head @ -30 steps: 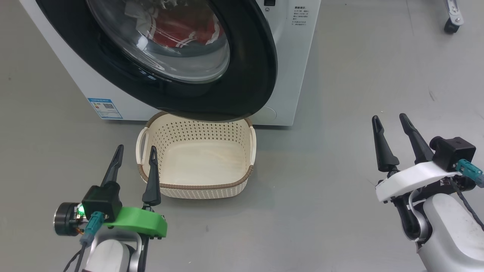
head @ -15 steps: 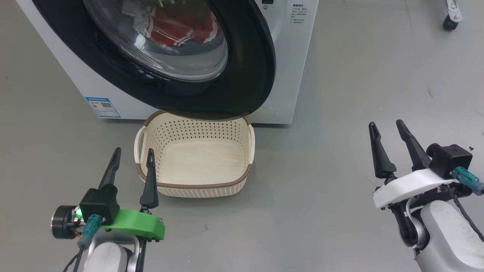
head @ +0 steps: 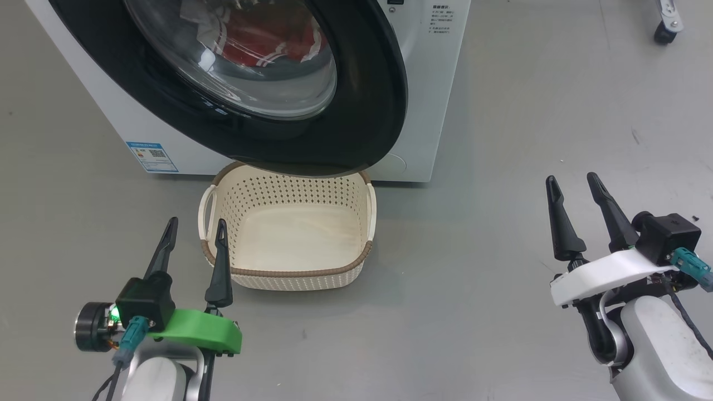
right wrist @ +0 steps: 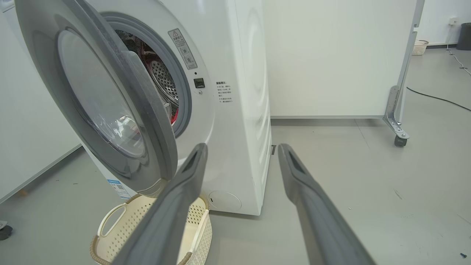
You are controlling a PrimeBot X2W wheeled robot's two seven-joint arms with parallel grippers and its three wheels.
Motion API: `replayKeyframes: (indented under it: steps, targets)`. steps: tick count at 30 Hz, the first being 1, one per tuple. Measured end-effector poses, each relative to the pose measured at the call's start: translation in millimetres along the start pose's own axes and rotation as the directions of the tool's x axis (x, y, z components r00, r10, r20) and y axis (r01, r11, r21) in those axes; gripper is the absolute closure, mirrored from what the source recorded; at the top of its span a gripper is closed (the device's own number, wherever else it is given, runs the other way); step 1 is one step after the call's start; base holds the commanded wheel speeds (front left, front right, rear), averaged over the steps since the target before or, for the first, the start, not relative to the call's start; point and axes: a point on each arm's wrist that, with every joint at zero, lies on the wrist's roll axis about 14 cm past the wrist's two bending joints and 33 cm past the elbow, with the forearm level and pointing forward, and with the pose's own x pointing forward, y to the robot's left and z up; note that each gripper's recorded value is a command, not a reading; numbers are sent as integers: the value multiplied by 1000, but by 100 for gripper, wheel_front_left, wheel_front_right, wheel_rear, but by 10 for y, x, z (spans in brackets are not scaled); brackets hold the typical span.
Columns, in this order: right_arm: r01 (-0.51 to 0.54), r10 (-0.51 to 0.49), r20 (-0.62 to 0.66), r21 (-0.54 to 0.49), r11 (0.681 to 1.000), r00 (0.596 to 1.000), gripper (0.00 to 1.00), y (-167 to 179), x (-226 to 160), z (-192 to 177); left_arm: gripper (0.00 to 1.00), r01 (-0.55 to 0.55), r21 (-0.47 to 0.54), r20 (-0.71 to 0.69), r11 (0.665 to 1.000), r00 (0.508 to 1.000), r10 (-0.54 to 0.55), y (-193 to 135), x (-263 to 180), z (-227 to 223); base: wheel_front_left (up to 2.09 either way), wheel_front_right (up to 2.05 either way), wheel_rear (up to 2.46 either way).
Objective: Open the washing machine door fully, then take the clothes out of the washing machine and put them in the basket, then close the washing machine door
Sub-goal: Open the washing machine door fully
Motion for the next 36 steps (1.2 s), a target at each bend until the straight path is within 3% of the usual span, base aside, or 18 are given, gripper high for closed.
replayKeyframes:
  steps: [36]
  targets:
    - [18,-18,15,-3,1000,1000,0,-22,-20,-7,0,8,17,-8,1000,1000,-8,21,-6,-30,0,0,0]
